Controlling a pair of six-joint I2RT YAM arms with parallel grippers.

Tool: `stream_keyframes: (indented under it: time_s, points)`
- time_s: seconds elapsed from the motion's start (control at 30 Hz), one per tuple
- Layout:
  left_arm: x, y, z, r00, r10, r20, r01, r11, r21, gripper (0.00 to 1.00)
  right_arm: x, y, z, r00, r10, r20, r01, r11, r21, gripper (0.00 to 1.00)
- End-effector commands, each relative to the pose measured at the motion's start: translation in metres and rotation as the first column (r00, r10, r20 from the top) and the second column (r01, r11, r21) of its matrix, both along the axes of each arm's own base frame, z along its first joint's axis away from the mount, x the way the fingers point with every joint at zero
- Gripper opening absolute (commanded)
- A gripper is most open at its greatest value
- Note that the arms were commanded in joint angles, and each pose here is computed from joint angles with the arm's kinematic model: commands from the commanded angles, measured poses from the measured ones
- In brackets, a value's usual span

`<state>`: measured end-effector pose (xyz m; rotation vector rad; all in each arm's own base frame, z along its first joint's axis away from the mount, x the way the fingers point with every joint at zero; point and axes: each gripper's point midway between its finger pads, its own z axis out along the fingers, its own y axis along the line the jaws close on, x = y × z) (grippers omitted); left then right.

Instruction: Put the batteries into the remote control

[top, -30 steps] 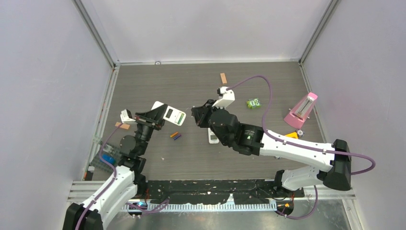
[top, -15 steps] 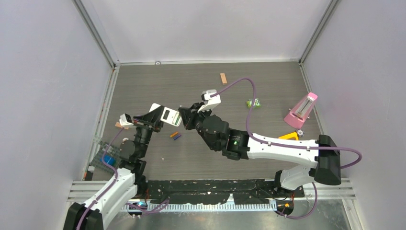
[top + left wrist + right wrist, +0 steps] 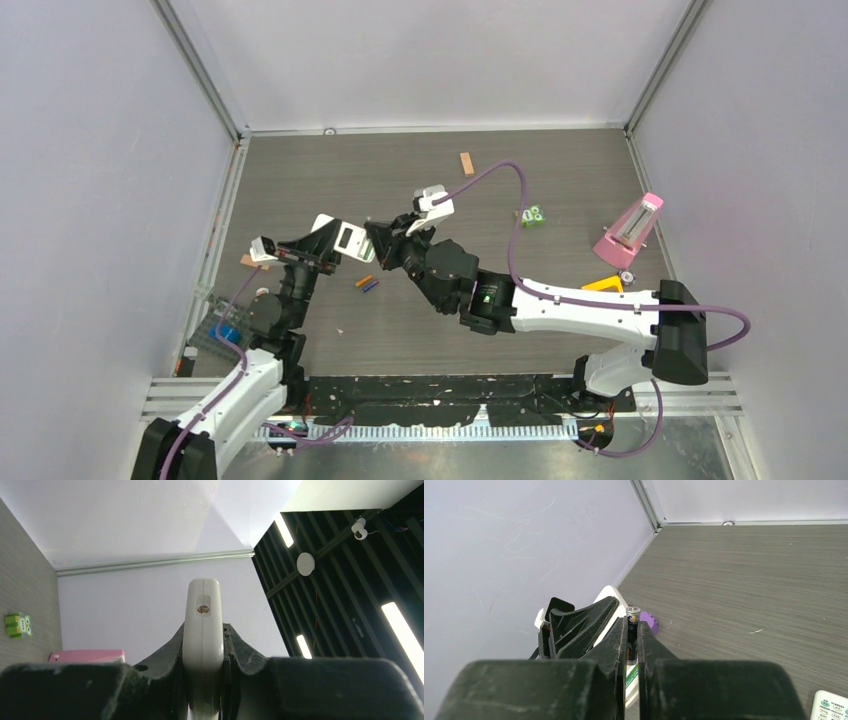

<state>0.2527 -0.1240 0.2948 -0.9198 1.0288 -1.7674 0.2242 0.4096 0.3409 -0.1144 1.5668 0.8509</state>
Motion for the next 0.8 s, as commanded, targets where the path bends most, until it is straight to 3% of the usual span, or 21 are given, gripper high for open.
stream_keyframes:
  time_s: [0.0, 0.5, 0.77]
  points:
    - [-0.011, -0.003, 0.032, 0.993, -0.046, 0.11, 0.053, 0.997, -0.057, 0.0, -0.003, 0.009, 0.014, 0.999, 0.017, 0.029, -0.018, 0.999, 0.033, 0.1]
    - [-0.012, -0.005, 0.035, 0.989, -0.065, 0.132, 0.075, 0.995, -0.071, 0.0, -0.002, 0.012, -0.009, 0.999, -0.045, 0.014, 0.045, 0.999, -0.027, 0.1]
    - [-0.013, -0.005, 0.035, 0.987, -0.08, 0.138, 0.094, 0.99, -0.101, 0.0, -0.005, 0.008, -0.018, 0.999, -0.045, -0.003, 0.044, 0.999, -0.024, 0.17]
